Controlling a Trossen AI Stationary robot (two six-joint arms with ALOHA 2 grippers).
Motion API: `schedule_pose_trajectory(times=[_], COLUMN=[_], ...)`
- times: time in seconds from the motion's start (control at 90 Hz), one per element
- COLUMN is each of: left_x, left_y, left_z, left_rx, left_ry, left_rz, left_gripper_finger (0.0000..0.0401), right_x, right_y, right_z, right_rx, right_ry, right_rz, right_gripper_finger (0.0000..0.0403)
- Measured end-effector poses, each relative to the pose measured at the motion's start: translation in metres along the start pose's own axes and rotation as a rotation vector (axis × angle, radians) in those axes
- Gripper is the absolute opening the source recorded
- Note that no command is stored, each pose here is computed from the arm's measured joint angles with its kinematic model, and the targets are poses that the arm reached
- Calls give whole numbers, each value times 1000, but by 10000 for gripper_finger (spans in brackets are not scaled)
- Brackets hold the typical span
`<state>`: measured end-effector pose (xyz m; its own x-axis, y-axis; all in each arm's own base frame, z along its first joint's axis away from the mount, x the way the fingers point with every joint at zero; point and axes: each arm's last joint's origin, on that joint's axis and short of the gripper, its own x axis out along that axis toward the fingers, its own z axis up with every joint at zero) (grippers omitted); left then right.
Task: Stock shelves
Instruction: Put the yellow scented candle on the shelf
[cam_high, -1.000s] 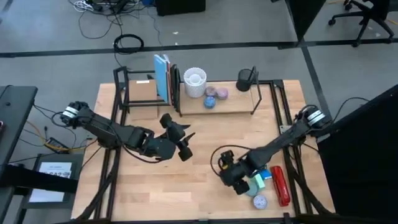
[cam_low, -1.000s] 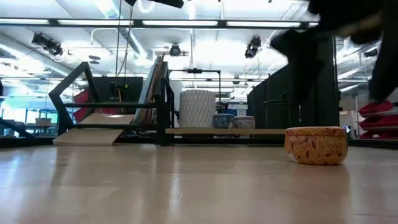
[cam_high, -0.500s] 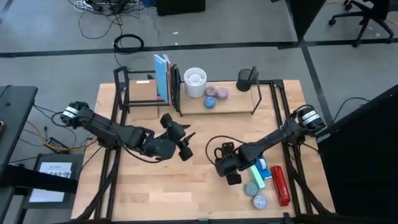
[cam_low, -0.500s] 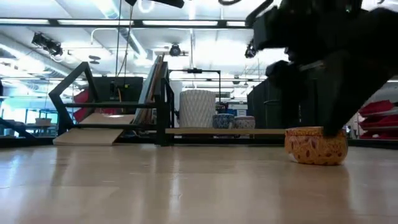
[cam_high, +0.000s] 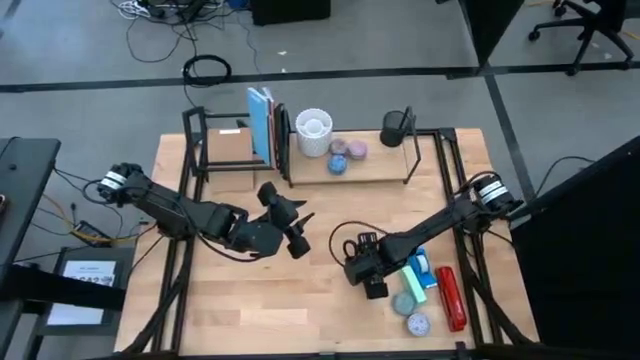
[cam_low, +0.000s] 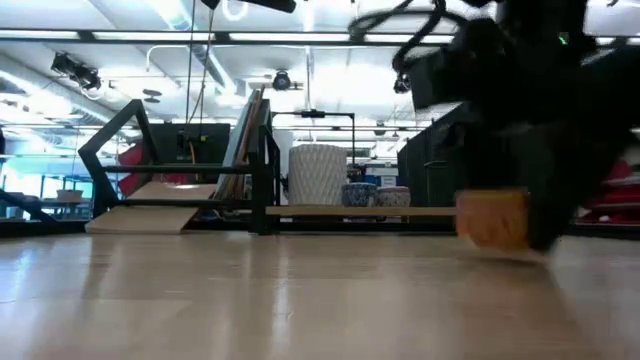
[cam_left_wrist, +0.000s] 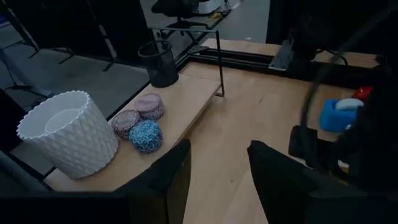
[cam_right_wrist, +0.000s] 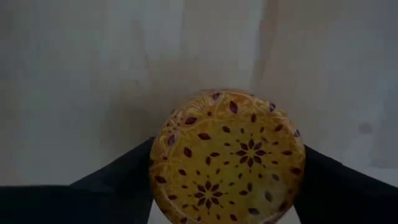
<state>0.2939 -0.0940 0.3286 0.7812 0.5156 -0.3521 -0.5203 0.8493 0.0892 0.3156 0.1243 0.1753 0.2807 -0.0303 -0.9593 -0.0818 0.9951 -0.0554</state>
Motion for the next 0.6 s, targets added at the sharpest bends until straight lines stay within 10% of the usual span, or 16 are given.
schedule_pose_trajectory(times=[0.322,0.6], left_x=[0,0], left_y=[0,0], left_z=[0,0], left_rx=[0,-1], left_ry=[0,0], left_rz=[0,0], left_gripper_finger=[142,142], right_x=[-55,-34], right_y=[-135,-241], right_z=[-2,-17], right_rx=[162,368], right_ry=[-75,-84], right_rz=[-187,-223], right_gripper_finger=[261,261])
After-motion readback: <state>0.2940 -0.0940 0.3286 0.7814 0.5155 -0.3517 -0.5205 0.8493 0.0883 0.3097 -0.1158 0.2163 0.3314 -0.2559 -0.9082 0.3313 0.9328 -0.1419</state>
